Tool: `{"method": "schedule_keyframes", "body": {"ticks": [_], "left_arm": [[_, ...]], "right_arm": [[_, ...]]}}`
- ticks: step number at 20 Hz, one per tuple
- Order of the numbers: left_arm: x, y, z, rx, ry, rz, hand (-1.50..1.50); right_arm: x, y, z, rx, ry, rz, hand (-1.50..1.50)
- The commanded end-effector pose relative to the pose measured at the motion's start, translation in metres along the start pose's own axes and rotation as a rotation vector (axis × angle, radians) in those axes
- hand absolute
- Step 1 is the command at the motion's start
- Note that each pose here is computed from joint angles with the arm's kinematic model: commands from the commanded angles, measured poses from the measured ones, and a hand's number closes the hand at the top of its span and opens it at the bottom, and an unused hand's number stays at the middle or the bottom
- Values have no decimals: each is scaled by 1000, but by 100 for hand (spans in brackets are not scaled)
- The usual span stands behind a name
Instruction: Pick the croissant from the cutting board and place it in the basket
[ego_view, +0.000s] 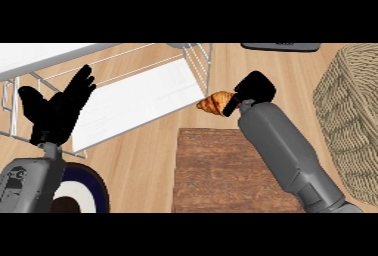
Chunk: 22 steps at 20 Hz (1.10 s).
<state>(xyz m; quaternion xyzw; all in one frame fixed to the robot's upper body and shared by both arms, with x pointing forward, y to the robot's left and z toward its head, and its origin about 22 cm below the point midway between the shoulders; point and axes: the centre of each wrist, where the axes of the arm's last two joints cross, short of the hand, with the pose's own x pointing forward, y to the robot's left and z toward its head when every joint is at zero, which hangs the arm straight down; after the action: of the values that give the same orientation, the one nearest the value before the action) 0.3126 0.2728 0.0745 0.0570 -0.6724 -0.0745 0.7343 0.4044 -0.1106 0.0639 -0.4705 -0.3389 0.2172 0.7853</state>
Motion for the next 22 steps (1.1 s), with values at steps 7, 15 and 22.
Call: {"method": "schedule_keyframes", "body": {"ticks": [7,15,22], "left_arm": [[-12,-2,-1,-17,46,-4,0],[-10,0,-5,4,51,-1,0],[-22,5,-3,13,69,11,0]], "right_arm": [[53,-57,9,-337,-28,-537,150],[86,-85,11,-623,-45,-564,150],[101,-146,2,-760,65,-521,150]]}}
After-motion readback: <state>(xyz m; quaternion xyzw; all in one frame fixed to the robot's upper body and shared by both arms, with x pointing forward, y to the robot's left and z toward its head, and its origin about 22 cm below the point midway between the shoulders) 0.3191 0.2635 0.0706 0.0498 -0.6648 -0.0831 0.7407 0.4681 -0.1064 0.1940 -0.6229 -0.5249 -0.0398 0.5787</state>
